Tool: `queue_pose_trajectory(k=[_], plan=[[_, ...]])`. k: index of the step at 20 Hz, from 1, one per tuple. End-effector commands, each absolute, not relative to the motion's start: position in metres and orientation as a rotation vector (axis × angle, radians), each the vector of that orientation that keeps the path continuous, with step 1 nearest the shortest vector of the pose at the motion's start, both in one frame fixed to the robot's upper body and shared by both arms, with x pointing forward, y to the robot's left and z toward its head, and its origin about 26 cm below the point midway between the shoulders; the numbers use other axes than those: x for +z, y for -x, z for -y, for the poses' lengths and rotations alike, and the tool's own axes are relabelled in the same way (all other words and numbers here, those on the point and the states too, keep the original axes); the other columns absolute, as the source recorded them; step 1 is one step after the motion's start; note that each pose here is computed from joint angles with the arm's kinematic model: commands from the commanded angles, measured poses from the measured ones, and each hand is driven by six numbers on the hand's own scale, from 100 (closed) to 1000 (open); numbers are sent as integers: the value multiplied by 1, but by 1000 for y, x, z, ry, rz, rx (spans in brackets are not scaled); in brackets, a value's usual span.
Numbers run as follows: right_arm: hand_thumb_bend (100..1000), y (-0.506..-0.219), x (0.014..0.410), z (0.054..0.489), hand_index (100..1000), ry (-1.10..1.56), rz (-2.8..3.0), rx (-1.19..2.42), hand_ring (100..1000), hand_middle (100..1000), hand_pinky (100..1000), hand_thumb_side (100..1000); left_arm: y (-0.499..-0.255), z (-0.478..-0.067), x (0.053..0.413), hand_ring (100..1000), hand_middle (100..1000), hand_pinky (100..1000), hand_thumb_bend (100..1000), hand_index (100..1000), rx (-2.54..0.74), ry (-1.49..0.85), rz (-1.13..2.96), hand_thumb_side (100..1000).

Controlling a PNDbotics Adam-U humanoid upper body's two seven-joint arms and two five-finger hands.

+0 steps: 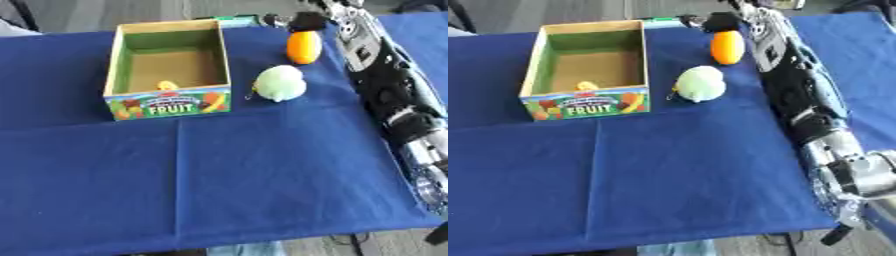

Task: Pick up objects on the table and place them in the box.

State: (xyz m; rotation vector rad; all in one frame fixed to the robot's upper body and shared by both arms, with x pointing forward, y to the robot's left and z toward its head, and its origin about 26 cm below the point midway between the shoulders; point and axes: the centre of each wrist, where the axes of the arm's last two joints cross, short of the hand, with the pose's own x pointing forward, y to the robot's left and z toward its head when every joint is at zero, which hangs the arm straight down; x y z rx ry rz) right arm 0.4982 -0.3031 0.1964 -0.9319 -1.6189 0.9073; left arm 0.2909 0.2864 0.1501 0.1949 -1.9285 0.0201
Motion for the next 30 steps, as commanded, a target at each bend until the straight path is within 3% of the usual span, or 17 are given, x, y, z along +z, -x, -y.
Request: queue_pose_trajectory(k=[1, 17, 20, 27, 30], plan=[[561, -498, 205, 318, 861, 1007, 1597, 855, 771, 768, 793, 540, -290, -289, 157, 489, 593, 730, 100, 668, 9, -209, 1951, 654], [534, -496, 175, 333, 834, 1070, 1471, 783, 761, 752, 782, 485, -291, -289, 158, 491, 592, 730, 100, 668, 9, -208, 1955, 654], [504, -496, 172, 333, 818, 1077, 1458, 795, 757, 739, 777, 414, -291, -289, 158, 491, 592, 730, 100, 668, 9, -208, 1955, 655], [411, -496, 169, 332, 771, 1106, 1422, 821, 733, 684, 762, 100, -290, -289, 158, 492, 591, 731, 100, 667, 10, -209, 1954, 655], [355, -496, 168, 331, 756, 1117, 1411, 837, 722, 667, 756, 100, -290, -289, 158, 492, 591, 731, 100, 667, 10, -210, 1954, 654]])
